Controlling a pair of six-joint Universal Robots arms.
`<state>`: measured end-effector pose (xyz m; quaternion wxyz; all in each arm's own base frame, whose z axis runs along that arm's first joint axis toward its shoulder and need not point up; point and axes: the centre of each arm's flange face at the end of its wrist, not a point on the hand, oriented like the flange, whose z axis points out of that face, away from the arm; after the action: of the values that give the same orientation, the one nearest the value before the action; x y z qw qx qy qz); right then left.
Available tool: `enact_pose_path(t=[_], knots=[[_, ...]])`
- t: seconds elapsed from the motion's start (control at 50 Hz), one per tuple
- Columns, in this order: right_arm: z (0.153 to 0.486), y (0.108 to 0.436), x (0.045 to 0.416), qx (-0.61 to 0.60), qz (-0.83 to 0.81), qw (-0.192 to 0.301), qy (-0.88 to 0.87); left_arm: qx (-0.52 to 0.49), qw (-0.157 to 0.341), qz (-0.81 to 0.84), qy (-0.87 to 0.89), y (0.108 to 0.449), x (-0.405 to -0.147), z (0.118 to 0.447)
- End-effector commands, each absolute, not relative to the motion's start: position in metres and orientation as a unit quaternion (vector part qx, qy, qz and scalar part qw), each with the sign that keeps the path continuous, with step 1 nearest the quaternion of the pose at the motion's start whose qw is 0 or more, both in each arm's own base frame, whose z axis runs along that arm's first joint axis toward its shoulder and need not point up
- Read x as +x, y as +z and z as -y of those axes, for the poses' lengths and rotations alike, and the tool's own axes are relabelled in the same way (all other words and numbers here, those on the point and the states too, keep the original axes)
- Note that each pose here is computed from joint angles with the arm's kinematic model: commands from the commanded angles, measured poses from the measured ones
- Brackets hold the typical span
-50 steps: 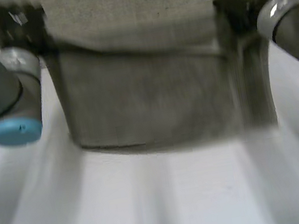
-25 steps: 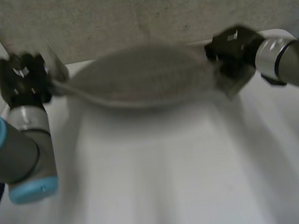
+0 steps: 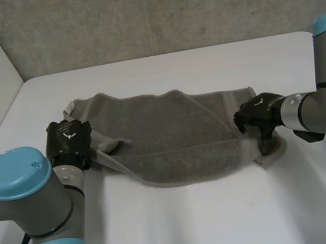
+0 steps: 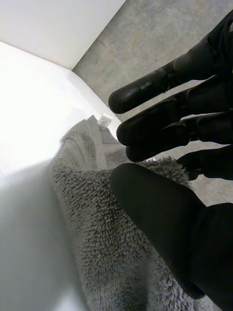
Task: Fold the towel.
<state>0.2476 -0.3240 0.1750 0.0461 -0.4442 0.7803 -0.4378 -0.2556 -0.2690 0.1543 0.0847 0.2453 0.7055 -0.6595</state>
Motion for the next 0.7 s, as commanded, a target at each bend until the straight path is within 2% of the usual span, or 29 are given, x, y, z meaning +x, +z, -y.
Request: enact_pose_path(t=[0.02, 0.16, 0.22, 0.32, 0.42, 0.5, 0.54, 0.7], knots=[[0.319, 0.202, 0.239, -0.41, -0.747, 0.021, -0.523, 0.242, 0.084, -0.703, -0.664, 0.157, -0.255, 0.269], [0.286, 0.227, 0.219, -0.402, -0.676, 0.004, -0.617, 0.241, 0.087, -0.705, -0.661, 0.156, -0.252, 0.269], [0.28, 0.226, 0.213, -0.407, -0.663, 0.002, -0.628, 0.24, 0.088, -0.705, -0.661, 0.156, -0.251, 0.269], [0.258, 0.204, 0.192, -0.448, -0.64, -0.013, -0.624, 0.239, 0.088, -0.705, -0.661, 0.156, -0.251, 0.269], [0.253, 0.187, 0.181, -0.473, -0.637, -0.001, -0.609, 0.24, 0.088, -0.706, -0.661, 0.156, -0.251, 0.268], [0.258, 0.179, 0.175, -0.473, -0.632, 0.011, -0.613, 0.241, 0.087, -0.705, -0.661, 0.156, -0.251, 0.267], [0.268, 0.162, 0.169, -0.472, -0.635, 0.021, -0.611, 0.242, 0.087, -0.706, -0.66, 0.156, -0.251, 0.266], [0.279, 0.134, 0.167, -0.482, -0.633, 0.016, -0.606, 0.242, 0.087, -0.706, -0.659, 0.155, -0.25, 0.265]])
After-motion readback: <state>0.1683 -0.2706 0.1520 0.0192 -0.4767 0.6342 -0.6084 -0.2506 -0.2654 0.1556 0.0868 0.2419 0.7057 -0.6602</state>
